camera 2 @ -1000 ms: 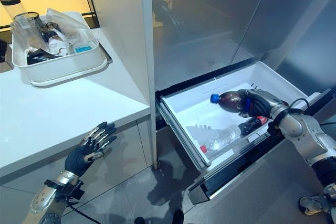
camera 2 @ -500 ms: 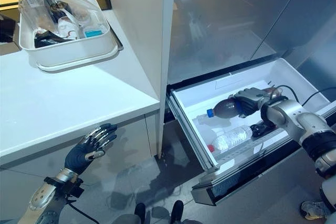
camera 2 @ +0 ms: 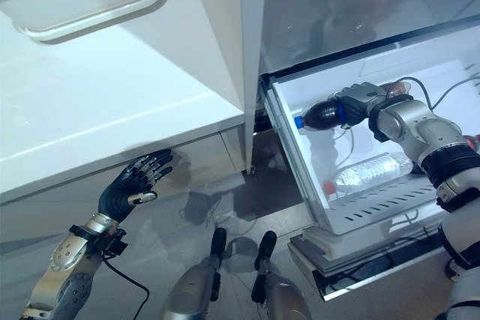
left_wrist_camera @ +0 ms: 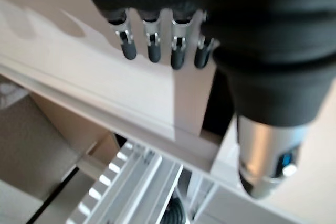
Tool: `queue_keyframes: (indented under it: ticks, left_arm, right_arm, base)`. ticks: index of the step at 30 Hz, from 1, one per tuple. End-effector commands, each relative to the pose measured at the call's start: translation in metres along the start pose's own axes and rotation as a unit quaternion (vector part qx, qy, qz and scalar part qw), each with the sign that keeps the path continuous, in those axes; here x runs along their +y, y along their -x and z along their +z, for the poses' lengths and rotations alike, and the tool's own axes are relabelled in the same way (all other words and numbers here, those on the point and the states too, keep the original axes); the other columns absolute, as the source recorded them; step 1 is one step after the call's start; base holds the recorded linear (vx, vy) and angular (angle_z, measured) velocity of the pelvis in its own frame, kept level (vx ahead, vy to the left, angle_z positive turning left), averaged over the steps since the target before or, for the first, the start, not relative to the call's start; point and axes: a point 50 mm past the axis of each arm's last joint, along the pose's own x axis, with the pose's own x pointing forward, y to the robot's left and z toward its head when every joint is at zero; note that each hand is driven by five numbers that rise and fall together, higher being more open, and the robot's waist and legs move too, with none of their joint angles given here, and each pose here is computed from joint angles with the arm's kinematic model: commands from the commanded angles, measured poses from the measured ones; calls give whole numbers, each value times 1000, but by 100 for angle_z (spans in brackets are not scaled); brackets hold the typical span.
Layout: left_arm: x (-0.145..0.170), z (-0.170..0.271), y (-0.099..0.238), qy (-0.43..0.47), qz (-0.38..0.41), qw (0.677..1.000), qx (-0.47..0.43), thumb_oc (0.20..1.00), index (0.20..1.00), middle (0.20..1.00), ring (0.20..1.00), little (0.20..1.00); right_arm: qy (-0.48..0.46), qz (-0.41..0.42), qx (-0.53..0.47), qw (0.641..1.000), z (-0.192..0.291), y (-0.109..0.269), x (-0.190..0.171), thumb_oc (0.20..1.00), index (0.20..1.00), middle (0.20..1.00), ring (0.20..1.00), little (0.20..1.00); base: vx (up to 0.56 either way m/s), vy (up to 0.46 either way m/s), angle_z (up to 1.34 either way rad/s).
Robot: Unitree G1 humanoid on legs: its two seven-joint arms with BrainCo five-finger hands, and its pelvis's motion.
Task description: Take the drinks into the refrigerator
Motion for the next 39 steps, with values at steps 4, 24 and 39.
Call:
queue_keyframes:
  ticks: [4, 24, 39]
  left_arm:
    - [-16, 16, -3, 19, -25, 997, -64, 1000, 1000, 1000, 1000, 1000]
    - [-25, 18, -8, 23, -49, 996, -77, 1000, 1000, 1000, 1000, 1000]
    - [-26, 20, -10, 23, -53, 995, -82, 1000, 1000, 1000, 1000, 1000]
  right_arm:
    - [6, -54, 18, 998, -16, 9, -46, 200, 200, 200, 200, 200]
    - [-96, 36, 9, 995, -17, 10, -8, 200, 200, 200, 200, 200]
    - [-115, 37, 4, 993, -11, 4, -9, 1000, 1000, 1000, 1000, 1000]
  base:
    - [-9, -34, 6]
    - [-9, -10, 1]
    - [-3, 0, 0]
